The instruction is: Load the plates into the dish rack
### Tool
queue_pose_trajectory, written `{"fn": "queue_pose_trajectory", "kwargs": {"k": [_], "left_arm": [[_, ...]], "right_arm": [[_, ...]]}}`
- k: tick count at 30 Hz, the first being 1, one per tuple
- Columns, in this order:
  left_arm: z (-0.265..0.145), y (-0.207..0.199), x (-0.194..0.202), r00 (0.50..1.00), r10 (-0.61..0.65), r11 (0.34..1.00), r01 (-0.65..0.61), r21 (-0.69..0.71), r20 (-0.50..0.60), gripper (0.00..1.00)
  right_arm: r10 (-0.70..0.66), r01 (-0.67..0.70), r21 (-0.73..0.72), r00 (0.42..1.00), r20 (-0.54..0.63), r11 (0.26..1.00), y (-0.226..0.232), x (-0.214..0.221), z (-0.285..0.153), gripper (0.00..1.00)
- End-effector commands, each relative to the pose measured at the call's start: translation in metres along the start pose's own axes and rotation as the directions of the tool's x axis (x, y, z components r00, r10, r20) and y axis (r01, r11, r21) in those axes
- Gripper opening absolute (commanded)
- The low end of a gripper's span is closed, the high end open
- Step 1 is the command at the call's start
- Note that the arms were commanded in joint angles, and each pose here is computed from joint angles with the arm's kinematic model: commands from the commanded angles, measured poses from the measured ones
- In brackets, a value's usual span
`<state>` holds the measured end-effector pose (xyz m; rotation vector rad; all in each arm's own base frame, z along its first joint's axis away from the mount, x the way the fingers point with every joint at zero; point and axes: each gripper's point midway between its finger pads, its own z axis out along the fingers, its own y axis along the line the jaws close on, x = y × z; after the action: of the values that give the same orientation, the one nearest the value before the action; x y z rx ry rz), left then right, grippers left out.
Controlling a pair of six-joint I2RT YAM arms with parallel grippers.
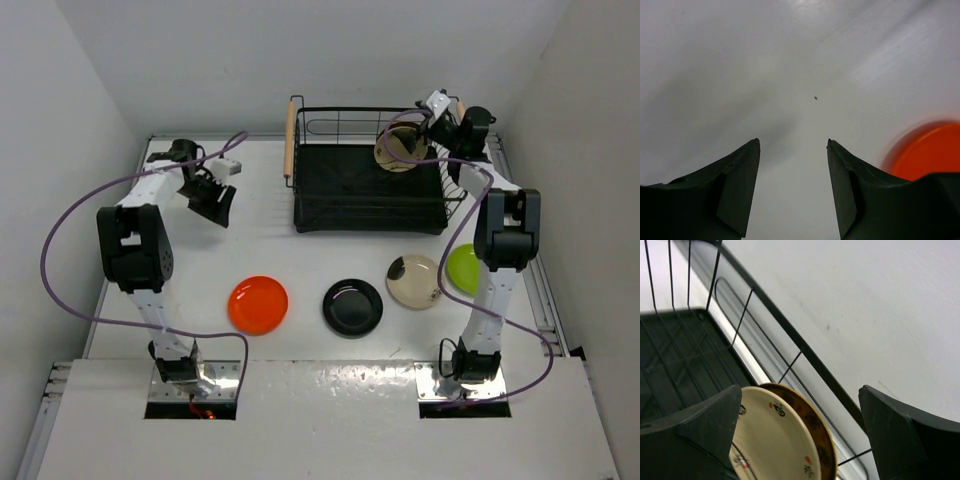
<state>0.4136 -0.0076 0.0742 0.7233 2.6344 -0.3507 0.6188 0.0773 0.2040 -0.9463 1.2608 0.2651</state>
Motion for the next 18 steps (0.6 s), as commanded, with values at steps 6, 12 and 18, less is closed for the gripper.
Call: {"fn": "queue_pose_trajectory", "kwargs": {"k": [6, 12, 18], "left_arm": [[-0.033, -0.032, 0.026, 0.993, 0.115, 0.986, -0.113, -0.121, 0.014, 0.61], [-0.035, -0.045, 0.038, 0.996, 0.064, 0.978, -0.05, -0.201, 0.064, 0.61], [-0.027, -0.051, 0.052, 0.99, -0.035, 0.967, 0.068, -0.244, 0.136, 0.61]], "right_arm": [[0.156, -0.208, 0.293, 0.969, 0.191, 0.933, -0.045, -0.131, -0.042, 1.0], [0.453, -0.295, 0.633, 0.886, -0.1, 0.716, -0.037, -0.127, -0.109, 1.0], [0.735, -0.435, 0.834, 0.676, 0.054, 0.339, -0.009, -0.127, -0.214, 1.0]]}}
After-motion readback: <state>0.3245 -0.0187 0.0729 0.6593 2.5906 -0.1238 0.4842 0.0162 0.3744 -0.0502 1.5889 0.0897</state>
